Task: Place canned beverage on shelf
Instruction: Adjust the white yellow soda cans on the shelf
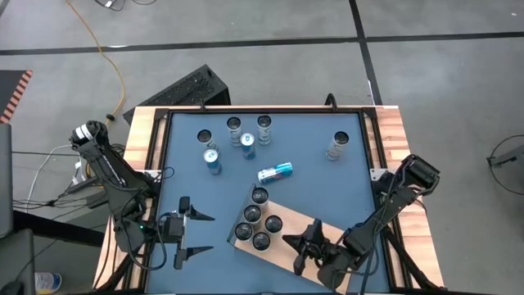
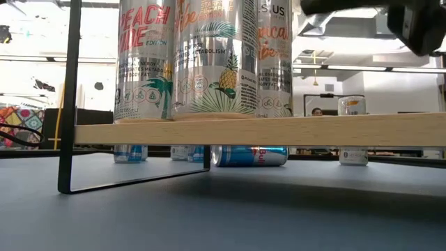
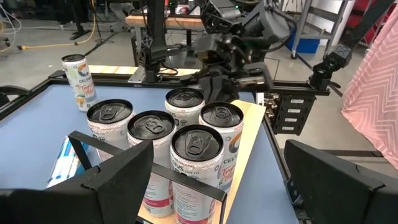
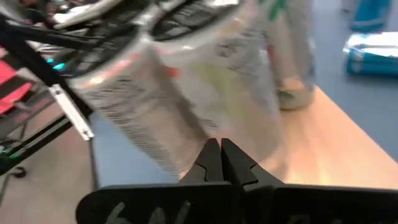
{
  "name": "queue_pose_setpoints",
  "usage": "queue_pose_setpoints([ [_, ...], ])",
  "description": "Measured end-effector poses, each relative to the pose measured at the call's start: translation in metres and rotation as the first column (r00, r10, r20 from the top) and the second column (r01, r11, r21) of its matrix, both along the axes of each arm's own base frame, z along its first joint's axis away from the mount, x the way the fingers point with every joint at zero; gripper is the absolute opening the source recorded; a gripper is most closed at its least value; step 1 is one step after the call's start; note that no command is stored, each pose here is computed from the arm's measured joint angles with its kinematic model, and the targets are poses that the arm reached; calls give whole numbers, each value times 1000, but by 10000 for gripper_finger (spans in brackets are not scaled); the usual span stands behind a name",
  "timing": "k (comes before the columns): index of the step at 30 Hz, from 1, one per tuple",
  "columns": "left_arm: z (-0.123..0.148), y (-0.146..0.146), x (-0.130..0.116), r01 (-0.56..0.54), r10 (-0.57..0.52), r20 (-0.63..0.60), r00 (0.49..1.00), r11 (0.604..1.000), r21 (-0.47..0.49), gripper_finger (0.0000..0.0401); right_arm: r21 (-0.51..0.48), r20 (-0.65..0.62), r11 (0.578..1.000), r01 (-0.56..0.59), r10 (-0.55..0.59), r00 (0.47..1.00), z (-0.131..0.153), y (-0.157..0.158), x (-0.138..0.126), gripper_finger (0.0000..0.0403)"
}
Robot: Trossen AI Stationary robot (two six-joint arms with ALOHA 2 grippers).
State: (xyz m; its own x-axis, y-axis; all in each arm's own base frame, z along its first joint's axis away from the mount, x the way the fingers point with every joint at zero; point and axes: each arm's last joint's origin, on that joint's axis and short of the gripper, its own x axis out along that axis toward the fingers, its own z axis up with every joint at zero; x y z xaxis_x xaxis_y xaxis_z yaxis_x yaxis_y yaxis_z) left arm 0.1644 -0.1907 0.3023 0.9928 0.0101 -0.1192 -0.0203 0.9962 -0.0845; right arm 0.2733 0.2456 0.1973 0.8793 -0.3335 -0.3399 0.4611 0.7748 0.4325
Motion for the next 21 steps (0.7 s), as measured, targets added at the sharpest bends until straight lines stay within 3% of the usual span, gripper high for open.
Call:
queue_pose_setpoints([
  [10, 0, 0, 0, -1, 1, 0, 1000, 1000, 0, 348, -63, 34, 998, 21, -19, 999, 7, -11, 16, 0],
  [18, -1, 0, 0, 0, 0, -7, 1000, 1000, 10, 348, -44, 33, 999, -1, 2, 999, 7, -7, 13, 0],
  [21, -1, 0, 0, 5, -5, -9, 1000, 1000, 1, 348, -88, 61, 995, 39, -33, 998, 7, 0, 4, 0],
])
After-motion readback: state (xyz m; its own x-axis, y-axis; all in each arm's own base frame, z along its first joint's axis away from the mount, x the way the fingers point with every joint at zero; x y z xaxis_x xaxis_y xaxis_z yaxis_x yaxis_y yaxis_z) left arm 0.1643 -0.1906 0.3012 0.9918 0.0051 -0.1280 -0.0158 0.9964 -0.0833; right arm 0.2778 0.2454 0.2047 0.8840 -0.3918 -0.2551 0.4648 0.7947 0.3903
